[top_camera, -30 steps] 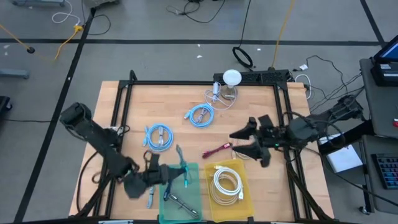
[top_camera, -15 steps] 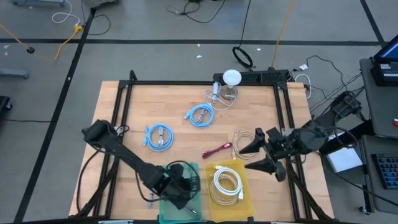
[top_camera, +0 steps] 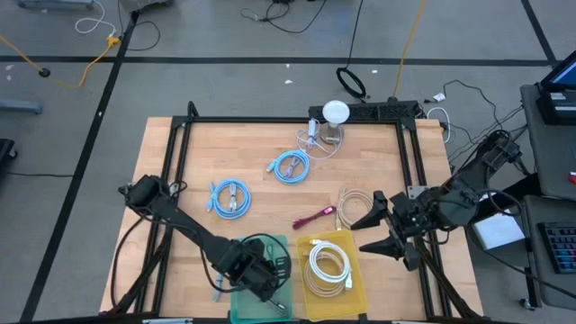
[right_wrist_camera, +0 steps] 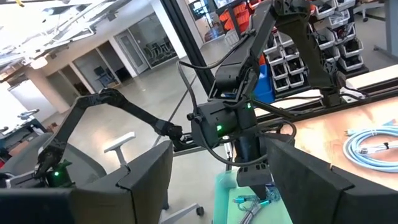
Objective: Pick & Place USB Port
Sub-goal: Put the green charger cable into the green bin, then put the brown hdmi cable into the yellow bin
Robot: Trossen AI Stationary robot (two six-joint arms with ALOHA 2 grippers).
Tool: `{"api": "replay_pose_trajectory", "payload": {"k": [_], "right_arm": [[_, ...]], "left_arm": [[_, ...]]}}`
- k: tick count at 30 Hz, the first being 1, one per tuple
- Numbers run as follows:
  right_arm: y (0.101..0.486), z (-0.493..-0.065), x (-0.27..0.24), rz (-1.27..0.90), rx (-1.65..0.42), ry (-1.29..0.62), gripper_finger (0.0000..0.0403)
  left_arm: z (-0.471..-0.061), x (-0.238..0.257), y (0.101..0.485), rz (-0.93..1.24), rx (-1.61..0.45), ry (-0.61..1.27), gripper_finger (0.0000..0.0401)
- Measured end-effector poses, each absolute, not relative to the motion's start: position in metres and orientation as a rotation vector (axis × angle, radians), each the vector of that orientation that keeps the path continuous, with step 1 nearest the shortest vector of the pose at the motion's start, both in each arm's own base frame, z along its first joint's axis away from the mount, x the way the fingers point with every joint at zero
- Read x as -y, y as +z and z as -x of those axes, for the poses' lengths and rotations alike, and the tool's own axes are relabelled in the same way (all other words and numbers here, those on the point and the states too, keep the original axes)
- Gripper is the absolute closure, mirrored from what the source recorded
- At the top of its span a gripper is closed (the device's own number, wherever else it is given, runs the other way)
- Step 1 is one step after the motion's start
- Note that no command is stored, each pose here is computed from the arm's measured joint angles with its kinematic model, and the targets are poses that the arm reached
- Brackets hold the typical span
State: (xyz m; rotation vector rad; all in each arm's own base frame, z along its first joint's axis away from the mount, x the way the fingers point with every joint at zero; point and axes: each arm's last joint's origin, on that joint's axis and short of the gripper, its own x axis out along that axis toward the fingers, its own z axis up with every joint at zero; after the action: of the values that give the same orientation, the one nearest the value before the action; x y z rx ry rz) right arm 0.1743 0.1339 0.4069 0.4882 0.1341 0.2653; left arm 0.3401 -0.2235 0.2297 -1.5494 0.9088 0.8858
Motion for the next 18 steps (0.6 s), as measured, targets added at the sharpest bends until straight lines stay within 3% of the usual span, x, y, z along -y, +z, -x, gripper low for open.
{"api": "replay_pose_trajectory", "payload": {"k": [11, 18], "right_arm": [[0.407, -0.174, -0.134, -0.495, -0.135, 0.265, 0.0149], [0.403, -0.174, -0.134, -0.494, -0.175, 0.254, 0.0149]], "left_arm": [[-0.349, 0.213, 0.231, 1.476, -0.879, 0.832, 0.0293], [-0.343, 0.201, 0.262, 1.367, -0.711, 0.738, 0.0282]]}}
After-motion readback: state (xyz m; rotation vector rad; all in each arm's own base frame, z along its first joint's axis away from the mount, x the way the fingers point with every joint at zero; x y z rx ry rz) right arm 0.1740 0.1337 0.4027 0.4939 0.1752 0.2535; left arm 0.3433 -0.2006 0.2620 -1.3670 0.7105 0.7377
